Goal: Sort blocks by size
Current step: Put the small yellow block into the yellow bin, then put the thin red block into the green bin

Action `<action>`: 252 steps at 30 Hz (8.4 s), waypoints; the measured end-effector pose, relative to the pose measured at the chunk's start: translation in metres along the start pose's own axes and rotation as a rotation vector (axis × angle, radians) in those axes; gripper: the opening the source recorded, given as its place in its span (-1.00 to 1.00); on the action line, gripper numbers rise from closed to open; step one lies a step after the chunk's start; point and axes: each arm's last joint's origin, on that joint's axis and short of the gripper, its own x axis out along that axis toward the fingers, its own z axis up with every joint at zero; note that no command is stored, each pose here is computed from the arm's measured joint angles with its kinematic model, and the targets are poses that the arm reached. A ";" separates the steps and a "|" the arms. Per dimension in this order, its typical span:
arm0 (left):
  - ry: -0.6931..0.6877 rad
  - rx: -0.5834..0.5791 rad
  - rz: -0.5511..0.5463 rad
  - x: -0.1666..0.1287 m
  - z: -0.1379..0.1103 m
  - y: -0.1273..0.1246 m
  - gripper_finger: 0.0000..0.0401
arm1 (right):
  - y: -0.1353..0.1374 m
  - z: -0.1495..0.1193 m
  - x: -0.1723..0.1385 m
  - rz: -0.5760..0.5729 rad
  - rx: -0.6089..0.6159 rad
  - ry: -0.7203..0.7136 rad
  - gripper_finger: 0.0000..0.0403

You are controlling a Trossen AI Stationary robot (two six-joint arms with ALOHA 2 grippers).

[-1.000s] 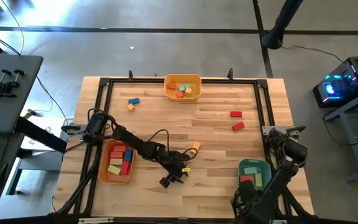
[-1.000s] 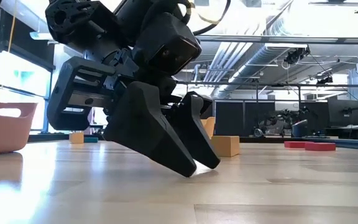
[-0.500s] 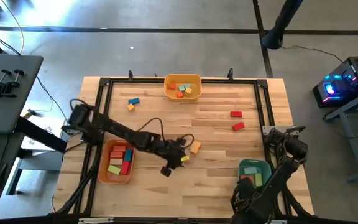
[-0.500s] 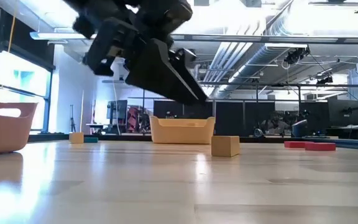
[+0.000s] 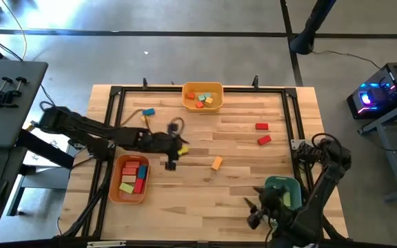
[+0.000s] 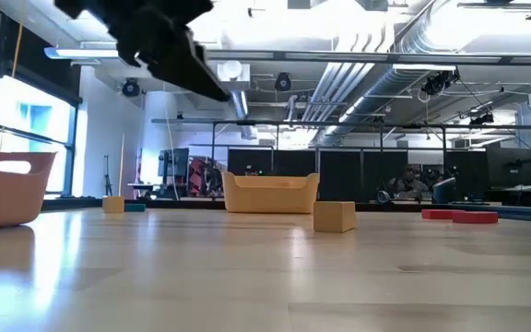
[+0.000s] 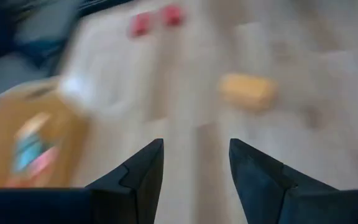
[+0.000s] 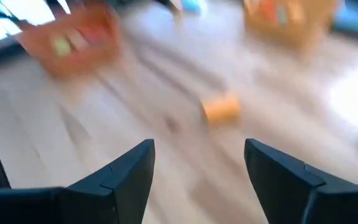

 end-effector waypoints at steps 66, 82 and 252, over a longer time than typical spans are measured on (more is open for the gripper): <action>0.790 -0.786 0.175 0.001 -0.179 0.133 -0.50 | 0.016 -0.037 0.152 0.163 -0.068 -0.181 0.22; 0.312 -0.477 0.029 0.043 -0.041 0.145 -0.51 | 0.021 -0.031 0.153 0.175 0.013 -0.223 0.22; -0.320 -0.275 -0.090 0.006 -0.035 -0.031 0.32 | -0.066 0.004 0.060 -0.182 -0.069 1.173 -0.37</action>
